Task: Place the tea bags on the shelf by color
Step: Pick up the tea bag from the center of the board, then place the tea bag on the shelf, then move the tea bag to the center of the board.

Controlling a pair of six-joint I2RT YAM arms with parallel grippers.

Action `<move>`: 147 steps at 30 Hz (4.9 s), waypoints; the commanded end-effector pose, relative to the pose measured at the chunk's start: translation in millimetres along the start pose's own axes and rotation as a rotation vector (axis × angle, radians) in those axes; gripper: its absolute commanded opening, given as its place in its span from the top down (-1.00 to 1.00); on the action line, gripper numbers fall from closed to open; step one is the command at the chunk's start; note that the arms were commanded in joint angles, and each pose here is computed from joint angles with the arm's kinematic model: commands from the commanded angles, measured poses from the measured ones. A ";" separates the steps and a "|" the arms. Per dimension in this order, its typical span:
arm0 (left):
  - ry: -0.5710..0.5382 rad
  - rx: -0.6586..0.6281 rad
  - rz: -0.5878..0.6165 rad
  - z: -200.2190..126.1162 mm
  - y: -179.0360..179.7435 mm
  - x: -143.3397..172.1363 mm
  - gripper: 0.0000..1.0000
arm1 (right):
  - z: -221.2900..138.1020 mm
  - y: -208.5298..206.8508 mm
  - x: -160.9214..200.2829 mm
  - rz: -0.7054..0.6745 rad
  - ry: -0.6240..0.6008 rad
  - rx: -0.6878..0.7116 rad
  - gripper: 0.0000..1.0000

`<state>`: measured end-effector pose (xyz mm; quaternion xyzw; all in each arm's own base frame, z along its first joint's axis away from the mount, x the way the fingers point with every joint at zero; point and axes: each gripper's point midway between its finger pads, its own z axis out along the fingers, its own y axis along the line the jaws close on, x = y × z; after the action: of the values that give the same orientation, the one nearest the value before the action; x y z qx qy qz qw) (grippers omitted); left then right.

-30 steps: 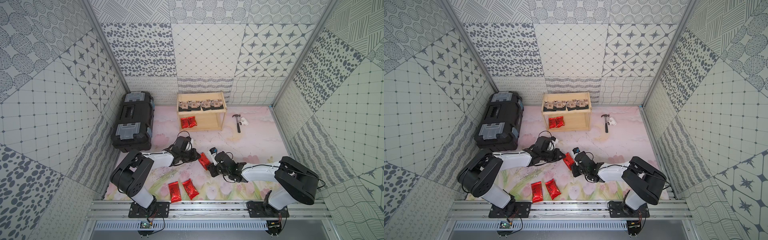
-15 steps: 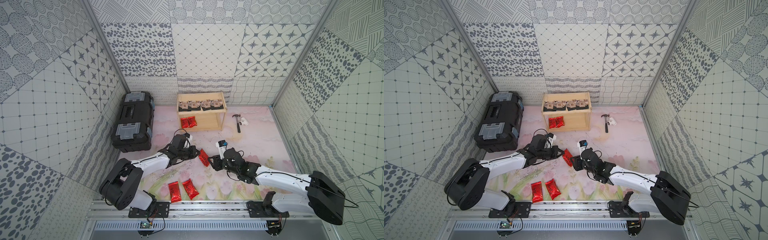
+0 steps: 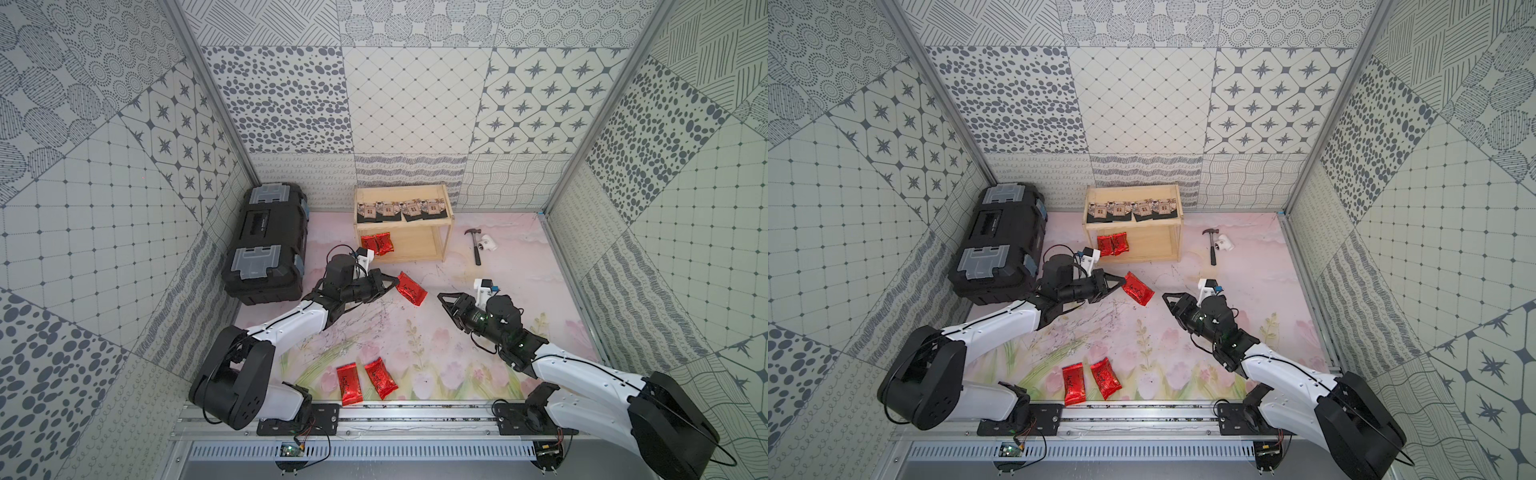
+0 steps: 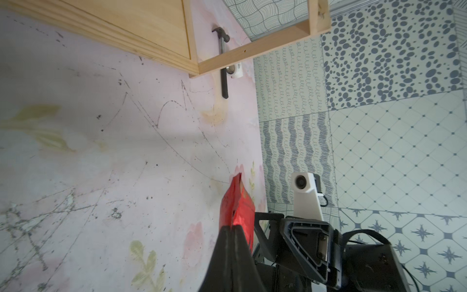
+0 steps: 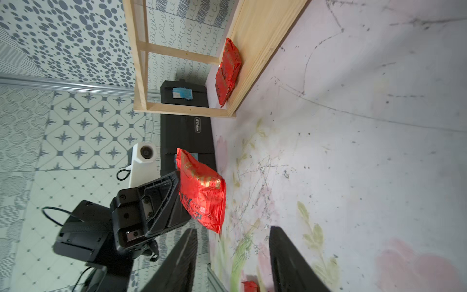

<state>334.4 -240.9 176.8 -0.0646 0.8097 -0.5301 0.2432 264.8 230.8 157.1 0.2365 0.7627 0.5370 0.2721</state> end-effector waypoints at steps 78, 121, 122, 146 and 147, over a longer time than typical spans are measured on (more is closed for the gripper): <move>0.117 -0.322 -0.043 -71.7 28.0 13.0 -0.85 | 253.2 -45.7 -110.7 0.275 -0.505 0.170 1.00; 0.112 -0.264 -0.066 -68.0 24.8 14.5 -0.85 | 258.4 -33.7 -85.2 0.273 -0.407 0.173 0.15; 0.111 -0.262 -0.068 -68.0 24.8 14.3 -0.85 | 254.4 -29.5 -83.4 0.264 -0.395 0.171 0.06; 0.022 -0.579 -0.221 -103.6 97.1 45.6 -0.81 | 41.9 -49.6 228.8 -1.381 0.607 0.370 -0.78; 0.026 -0.580 -0.223 -102.8 98.0 45.6 -0.81 | 41.0 -54.2 231.5 -1.387 0.616 0.371 -0.82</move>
<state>257.2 -141.4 119.9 -0.1802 0.9161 -0.3259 0.1484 117.5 404.8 74.4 -0.3670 0.8681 0.1995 0.2682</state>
